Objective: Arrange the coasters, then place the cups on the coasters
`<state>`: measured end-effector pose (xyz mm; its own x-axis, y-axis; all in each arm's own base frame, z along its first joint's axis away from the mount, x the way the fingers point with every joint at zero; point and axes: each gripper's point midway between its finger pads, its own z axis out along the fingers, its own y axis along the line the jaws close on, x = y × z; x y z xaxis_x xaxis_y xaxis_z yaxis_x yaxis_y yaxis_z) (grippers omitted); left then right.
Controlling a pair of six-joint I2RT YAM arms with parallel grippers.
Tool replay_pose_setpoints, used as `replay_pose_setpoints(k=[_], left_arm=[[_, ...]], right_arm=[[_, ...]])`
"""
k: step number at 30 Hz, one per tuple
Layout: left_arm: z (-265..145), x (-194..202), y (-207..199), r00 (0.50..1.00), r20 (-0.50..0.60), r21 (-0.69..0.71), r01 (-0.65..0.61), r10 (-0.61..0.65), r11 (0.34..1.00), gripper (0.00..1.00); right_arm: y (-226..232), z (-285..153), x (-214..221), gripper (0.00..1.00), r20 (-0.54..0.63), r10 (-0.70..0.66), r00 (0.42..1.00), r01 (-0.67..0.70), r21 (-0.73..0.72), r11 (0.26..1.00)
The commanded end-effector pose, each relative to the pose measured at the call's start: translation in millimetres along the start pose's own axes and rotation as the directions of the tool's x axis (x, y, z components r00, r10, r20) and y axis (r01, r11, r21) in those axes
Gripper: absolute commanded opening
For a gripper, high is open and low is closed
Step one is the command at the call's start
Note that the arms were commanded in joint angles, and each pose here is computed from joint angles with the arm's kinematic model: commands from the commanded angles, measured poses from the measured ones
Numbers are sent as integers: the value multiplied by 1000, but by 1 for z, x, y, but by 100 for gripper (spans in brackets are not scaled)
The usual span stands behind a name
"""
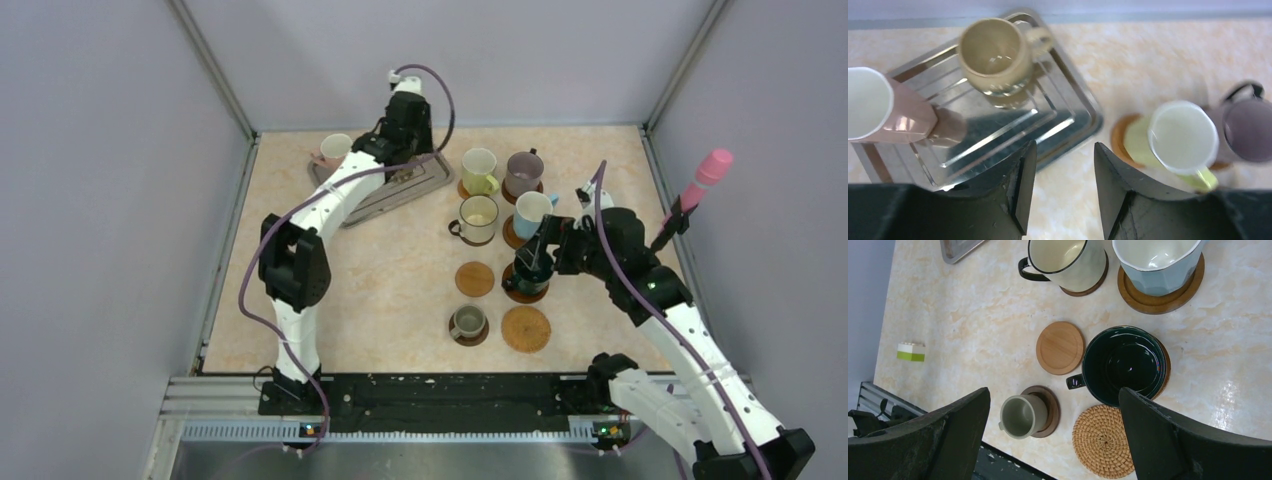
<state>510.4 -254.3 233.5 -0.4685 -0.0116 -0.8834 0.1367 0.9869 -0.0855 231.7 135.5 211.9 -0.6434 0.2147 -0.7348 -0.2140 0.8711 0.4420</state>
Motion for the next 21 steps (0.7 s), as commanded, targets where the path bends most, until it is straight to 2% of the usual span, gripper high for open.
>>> replay_pose_setpoints(k=[1,4,8,15,21], left_arm=[[34,-33,55,958,98,-87,277,-269,957,49],[56,-32,82,935,131,-118,346,-331,931,48],[79,-30,108,925,164,-169,368,-342,914,49],[109,-25,125,930,182,-213,353,-318,911,52],[125,-18,142,917,181,-239,391,-355,889,53]], right_arm=[[7,1,-14,99,47,-10,999,11,-35,999],[8,3,-14,99,43,-14,999,15,-36,999],[6,9,-12,99,25,-21,999,22,-32,999],[0,17,-10,99,4,-41,999,41,-11,999],[-5,22,-5,99,-16,-48,999,48,7,999]])
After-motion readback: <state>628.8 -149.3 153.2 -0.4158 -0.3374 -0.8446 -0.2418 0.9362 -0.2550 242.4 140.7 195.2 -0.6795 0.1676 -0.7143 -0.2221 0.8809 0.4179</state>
